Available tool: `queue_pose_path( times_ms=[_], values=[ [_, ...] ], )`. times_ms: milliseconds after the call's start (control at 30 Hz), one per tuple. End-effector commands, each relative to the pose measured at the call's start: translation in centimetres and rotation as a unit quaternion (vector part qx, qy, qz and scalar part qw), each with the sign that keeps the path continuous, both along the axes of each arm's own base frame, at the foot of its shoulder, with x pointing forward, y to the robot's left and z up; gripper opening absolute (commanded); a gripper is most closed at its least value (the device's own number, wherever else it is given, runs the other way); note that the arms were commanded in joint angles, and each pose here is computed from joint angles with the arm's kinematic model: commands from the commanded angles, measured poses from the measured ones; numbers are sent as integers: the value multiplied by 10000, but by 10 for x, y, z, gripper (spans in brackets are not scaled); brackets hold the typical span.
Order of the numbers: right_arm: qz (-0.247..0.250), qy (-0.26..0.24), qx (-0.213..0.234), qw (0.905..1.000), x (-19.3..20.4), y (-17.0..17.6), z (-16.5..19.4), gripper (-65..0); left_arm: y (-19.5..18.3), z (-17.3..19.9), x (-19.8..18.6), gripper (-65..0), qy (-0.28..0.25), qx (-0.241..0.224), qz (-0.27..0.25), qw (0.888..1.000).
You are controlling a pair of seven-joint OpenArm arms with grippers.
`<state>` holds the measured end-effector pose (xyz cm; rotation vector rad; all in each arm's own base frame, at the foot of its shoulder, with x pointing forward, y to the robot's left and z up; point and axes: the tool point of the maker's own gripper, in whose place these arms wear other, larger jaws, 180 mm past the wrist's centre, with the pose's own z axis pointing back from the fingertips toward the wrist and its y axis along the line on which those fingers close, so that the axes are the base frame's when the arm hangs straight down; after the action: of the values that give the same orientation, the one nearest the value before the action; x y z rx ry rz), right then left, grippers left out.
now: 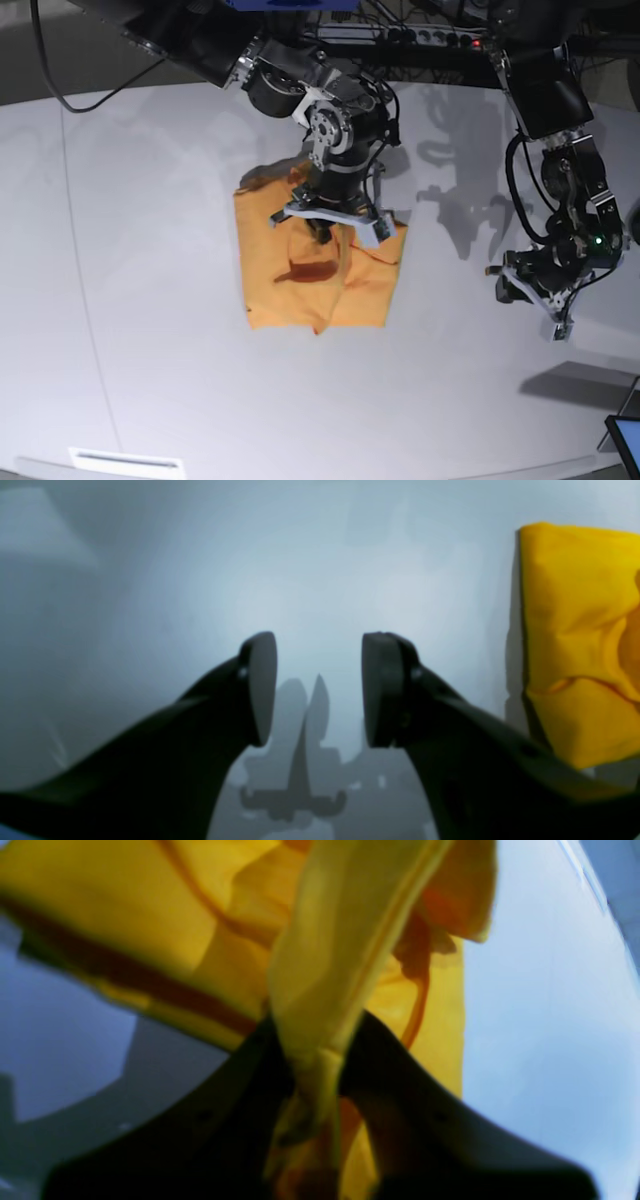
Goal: Fold the T-shirt properly
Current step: 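Press the folded bundle flat with the right gripper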
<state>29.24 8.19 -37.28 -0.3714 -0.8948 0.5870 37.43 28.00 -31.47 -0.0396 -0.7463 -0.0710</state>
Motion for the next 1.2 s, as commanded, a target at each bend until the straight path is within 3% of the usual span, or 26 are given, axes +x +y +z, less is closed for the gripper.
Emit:
queue_pose_path(
  times_ms=[0, 333, 400, 467, 600, 767, 900, 967, 1067, 1167],
  values=[
    [107, -257, 59, 9996, 7, 10, 13, -527, 6, 21, 10, -371, -312, 74, 13, 9995],
    [597, -309, -105, 9977, -9, 31, 10, -119, 8, 20, 10, -371, -294, 80, 28, 9995],
    [755, -359, -137, 9964, -14, 37, 11, -59, 9, 21, 11, -371, -315, 76, 42, 9995],
    [791, -609, -114, 9949, -12, 39, 23, -42, 10, 23, 12, -371, -346, 71, 63, 9994],
    [587, -1424, 62, 9881, 4, 33, 73, -44, 16, 25, 11, -371, -346, 137, 85, 9993],
    [-212, -1380, 228, 9899, 35, -10, 80, -44, 22, 28, 10, -371, -381, 156, 152, 9990],
    [-666, -1340, 50, 9887, 54, -49, 76, -71, 55, 37, 0, -373, -566, 13, 701, 9959],
    [-664, -1235, -154, 9900, 61, -63, 73, -160, 72, 40, -7, -376, -639, -26, 981, 9931],
    [-707, -1036, -352, 9915, 68, -81, 67, -358, 96, 36, -27, -380, -527, 125, 1240, 9908],
    [-755, -1119, -271, 9905, 72, -88, 73, -530, 112, 30, -46, -383, -286, 411, 1263, 9907]
  ],
)
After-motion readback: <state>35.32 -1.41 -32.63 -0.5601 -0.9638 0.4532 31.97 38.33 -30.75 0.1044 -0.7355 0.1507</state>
